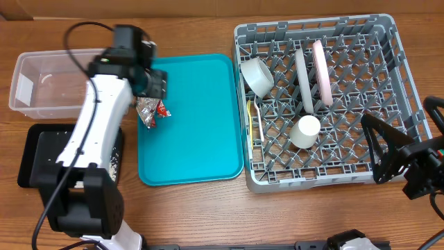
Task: Sort waste into correct bins and load items into the dishwasher rack
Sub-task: 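Grasp the silver foil wrapper on the teal tray with the left gripper, then carry the foil wrapper into the clear plastic bin and release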
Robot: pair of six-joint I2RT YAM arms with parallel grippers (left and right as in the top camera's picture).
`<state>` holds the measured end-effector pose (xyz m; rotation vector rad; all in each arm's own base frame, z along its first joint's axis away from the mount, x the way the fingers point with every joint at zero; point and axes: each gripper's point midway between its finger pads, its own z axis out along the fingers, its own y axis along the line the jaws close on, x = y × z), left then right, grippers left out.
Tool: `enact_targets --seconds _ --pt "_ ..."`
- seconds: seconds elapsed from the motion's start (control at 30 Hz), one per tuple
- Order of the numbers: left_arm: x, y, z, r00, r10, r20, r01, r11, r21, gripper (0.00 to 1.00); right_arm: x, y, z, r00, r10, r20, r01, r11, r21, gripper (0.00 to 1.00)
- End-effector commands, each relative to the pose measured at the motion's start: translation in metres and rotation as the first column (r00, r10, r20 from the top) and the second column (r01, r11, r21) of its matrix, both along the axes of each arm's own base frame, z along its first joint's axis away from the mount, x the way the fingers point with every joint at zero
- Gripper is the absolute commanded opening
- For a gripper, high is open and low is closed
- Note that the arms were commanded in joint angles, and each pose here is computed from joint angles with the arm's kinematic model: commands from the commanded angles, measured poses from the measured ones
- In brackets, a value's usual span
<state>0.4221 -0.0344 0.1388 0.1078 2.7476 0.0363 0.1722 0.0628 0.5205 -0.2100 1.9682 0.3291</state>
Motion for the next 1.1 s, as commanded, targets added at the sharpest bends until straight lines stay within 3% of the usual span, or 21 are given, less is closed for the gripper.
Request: enact_targets --seconds 0.0,0.13,0.23,0.37,0.47,0.5,0.53,0.63,0.9,1.07 --pt "-0.015 0.008 -0.036 0.995 -0.020 -0.096 0.034 0.990 0.139 0.72 0.001 -0.001 0.001 1.000 -0.009 0.004 0.009 1.000 0.002 1.00" --pt "-0.012 0.013 -0.062 0.995 -0.006 -0.101 0.025 0.982 0.188 0.63 0.001 -0.001 0.001 1.000 -0.009 0.004 0.009 1.000 0.002 1.00" --pt "-0.004 0.019 -0.072 0.997 0.011 -0.080 0.007 0.976 0.219 0.49 0.001 -0.001 0.001 1.000 -0.009 0.004 0.009 1.000 0.002 1.00" --pt "0.003 0.019 -0.086 0.998 0.014 -0.065 0.001 0.975 0.224 0.54 0.001 -0.001 0.001 1.000 -0.009 0.004 0.009 1.000 0.002 1.00" --pt "0.002 0.019 -0.100 0.995 0.012 -0.095 0.010 0.974 0.225 0.47 0.001 -0.001 0.001 1.000 -0.009 0.004 0.009 1.000 0.002 1.00" --pt "0.000 0.019 -0.106 0.994 0.011 -0.111 0.014 0.974 0.224 0.41 0.001 -0.001 0.001 1.000 -0.009 0.004 0.009 1.000 0.002 1.00" --pt "-0.002 0.018 -0.113 0.992 0.010 -0.130 0.020 0.974 0.226 0.23 0.001 -0.001 0.001 1.000 -0.009 0.004 0.009 1.000 0.002 1.00" --pt "-0.002 0.018 -0.114 0.991 0.010 -0.135 0.021 0.974 0.227 0.04 0.001 -0.001 0.001 1.000 -0.009 0.004 0.009 1.000 0.002 1.00" --pt "0.003 0.017 -0.022 0.999 0.028 -0.043 -0.019 0.978 0.208 0.04 0.001 -0.001 0.001 1.000 -0.009 0.004 0.009 1.000 0.002 1.00" --pt "0.012 0.034 0.045 0.990 0.071 0.124 -0.095 0.975 0.200 0.04 0.001 -0.001 0.001 1.000 -0.009 0.004 0.009 1.000 0.002 1.00"
